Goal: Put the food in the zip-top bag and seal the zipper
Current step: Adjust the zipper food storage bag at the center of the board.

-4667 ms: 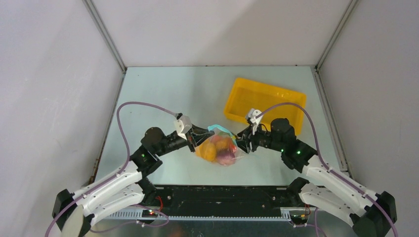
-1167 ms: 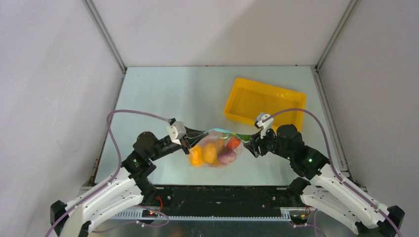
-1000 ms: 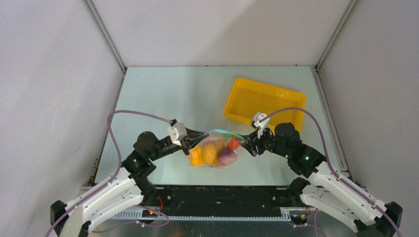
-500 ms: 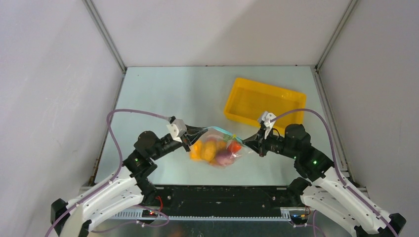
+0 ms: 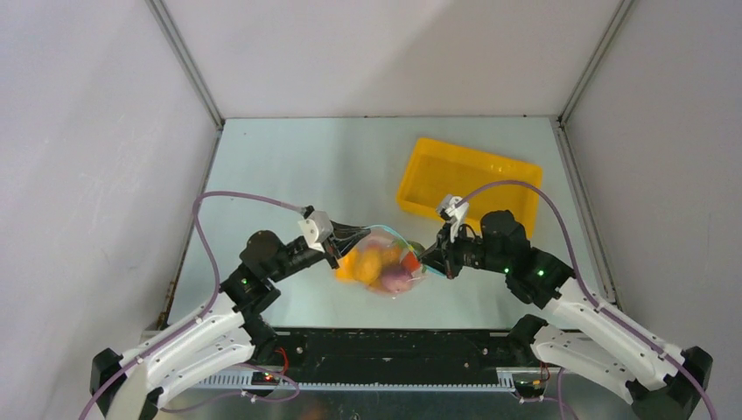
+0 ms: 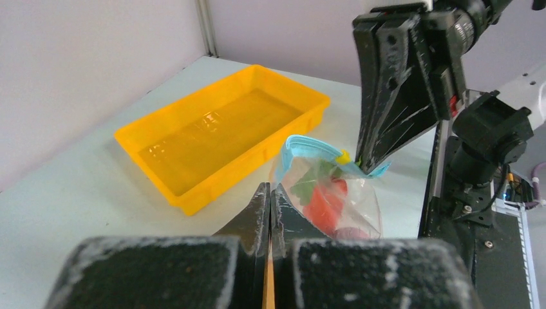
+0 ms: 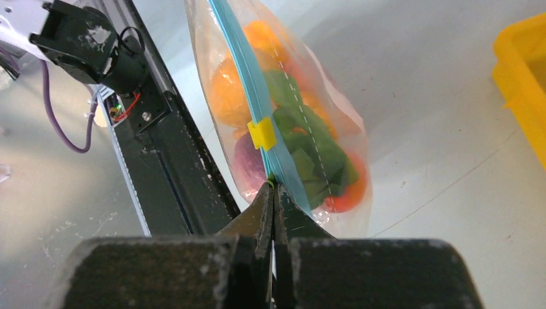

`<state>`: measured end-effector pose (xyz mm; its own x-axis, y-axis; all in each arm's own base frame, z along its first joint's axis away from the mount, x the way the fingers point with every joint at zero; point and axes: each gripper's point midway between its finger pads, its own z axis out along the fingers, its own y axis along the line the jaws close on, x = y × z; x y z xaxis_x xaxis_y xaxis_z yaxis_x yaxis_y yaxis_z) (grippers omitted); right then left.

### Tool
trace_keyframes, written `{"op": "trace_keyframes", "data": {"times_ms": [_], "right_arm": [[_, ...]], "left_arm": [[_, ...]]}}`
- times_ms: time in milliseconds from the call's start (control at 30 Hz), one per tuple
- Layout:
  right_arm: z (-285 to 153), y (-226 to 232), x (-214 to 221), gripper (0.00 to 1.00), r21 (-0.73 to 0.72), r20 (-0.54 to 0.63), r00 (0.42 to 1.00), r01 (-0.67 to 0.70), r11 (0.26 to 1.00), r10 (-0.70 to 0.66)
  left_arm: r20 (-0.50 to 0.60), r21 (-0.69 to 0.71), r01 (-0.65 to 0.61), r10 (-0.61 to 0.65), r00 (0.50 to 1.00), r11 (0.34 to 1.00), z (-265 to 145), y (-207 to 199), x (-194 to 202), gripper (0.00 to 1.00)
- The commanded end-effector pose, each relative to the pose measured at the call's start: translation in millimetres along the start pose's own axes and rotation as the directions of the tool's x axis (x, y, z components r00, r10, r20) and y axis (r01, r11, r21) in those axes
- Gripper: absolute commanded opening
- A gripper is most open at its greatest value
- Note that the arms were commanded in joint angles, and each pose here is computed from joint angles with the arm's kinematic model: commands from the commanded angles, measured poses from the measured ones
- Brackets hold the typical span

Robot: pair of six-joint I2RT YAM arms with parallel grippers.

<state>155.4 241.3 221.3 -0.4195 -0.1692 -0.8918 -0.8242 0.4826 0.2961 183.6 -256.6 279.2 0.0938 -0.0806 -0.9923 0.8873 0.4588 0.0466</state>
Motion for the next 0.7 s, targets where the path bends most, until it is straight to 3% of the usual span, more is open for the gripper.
{"op": "trace_keyframes", "data": {"times_ms": [0, 133, 333, 500, 667], "right_arm": [[12.0, 1.5, -22.4, 0.0, 0.04, 0.051, 0.999, 0.01, 0.999, -0.012], [21.1, -5.8, -36.0, 0.01, 0.109, 0.105, 0.993, 0.043, 0.993, -0.054], [-1.4, -45.3, -37.5, 0.09, 0.372, 0.125, 0.989, 0.027, 0.928, -0.078], [-13.4, -49.2, -25.7, 0.28, 0.401, 0.066, 0.991, 0.081, 0.912, -0.117], [-10.3, -56.5, -17.0, 0.36, 0.421, 0.004, 0.988, 0.137, 0.896, -0.153]], "left_arm": [[0.034, 0.064, -0.043, 0.041, 0.999, 0.997, 3.2, -8.7, -16.0, 0.0], [0.021, 0.11, -0.048, 0.046, 0.999, 0.993, 3.1, -15.9, -14.0, 0.0], [0.015, 0.104, -0.063, 0.061, 0.998, 0.993, -0.1, -15.4, -12.4, 0.0], [0.022, 0.107, -0.071, 0.069, 0.997, 0.992, -0.5, -15.7, -13.5, 0.0], [0.016, 0.125, -0.071, 0.07, 0.997, 0.99, 0.7, -18.2, -13.8, 0.0]]}}
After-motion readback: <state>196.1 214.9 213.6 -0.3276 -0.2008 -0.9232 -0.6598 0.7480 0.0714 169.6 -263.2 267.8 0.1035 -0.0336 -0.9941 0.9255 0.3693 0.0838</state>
